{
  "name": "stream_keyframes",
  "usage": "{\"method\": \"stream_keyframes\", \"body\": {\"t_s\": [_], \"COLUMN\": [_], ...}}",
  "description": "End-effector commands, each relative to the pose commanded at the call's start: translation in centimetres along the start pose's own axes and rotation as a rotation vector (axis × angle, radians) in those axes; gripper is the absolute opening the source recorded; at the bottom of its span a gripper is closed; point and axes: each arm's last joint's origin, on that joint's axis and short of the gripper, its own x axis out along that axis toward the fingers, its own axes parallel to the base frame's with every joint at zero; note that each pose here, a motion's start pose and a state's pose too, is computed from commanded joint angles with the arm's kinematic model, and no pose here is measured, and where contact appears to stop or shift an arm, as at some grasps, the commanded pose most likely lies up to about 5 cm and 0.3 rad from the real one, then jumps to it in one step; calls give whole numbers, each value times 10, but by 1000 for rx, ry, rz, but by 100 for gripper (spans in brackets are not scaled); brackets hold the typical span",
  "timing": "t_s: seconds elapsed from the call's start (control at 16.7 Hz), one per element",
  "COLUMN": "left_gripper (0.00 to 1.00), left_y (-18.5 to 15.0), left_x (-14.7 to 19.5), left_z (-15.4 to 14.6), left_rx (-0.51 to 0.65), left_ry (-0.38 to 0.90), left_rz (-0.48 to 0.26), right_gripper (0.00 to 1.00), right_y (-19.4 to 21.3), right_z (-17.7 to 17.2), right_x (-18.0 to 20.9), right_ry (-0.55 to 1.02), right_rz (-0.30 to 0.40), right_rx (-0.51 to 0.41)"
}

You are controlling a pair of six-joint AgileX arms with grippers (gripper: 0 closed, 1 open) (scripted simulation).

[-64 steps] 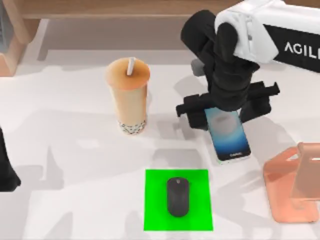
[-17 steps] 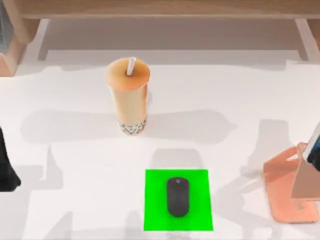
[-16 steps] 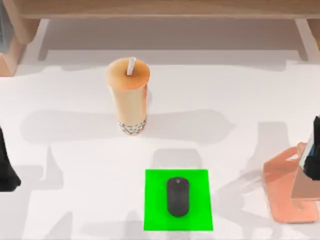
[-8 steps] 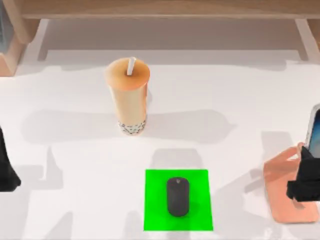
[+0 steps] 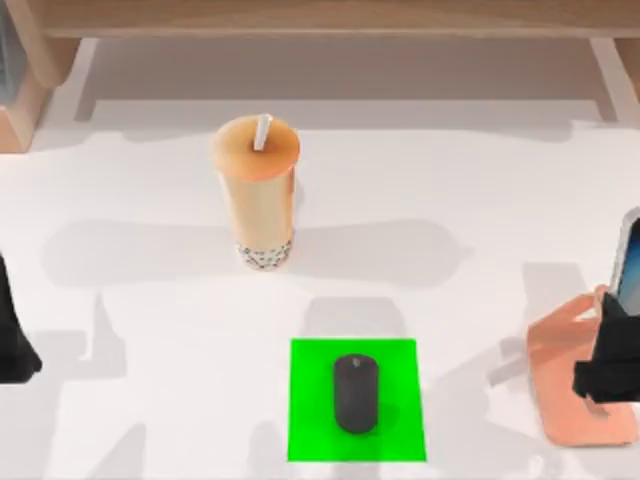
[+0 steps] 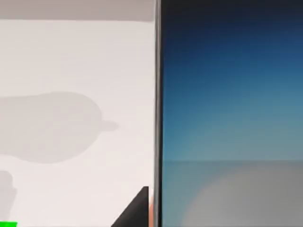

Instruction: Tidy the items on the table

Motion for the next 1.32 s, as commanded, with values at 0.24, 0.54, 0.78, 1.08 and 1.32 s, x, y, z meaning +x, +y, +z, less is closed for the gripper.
{"method": "stream_keyframes", "body": {"t_s": [0.24,0.54,0.78,1.08,1.32], "left_gripper": [100,100,100,100,100], "left_y": [0,0,0,0,0], "left_x": [0,0,0,0,0], "left_z": [0,0,0,0,0], "left_rx": [0,0,0,0,0], "left_ry": [0,0,0,0,0], "left_rz": [0,0,0,0,0], "right_gripper": [75,100,100,100,100], "right_y": [0,0,0,1,3], "right_z": [0,0,0,-1,-6], "right_x": [0,0,0,-2,-12], "right_ry": [0,0,0,2,6], "right_rz": [0,0,0,-2,0], "right_rx": [0,0,0,0,-1]}}
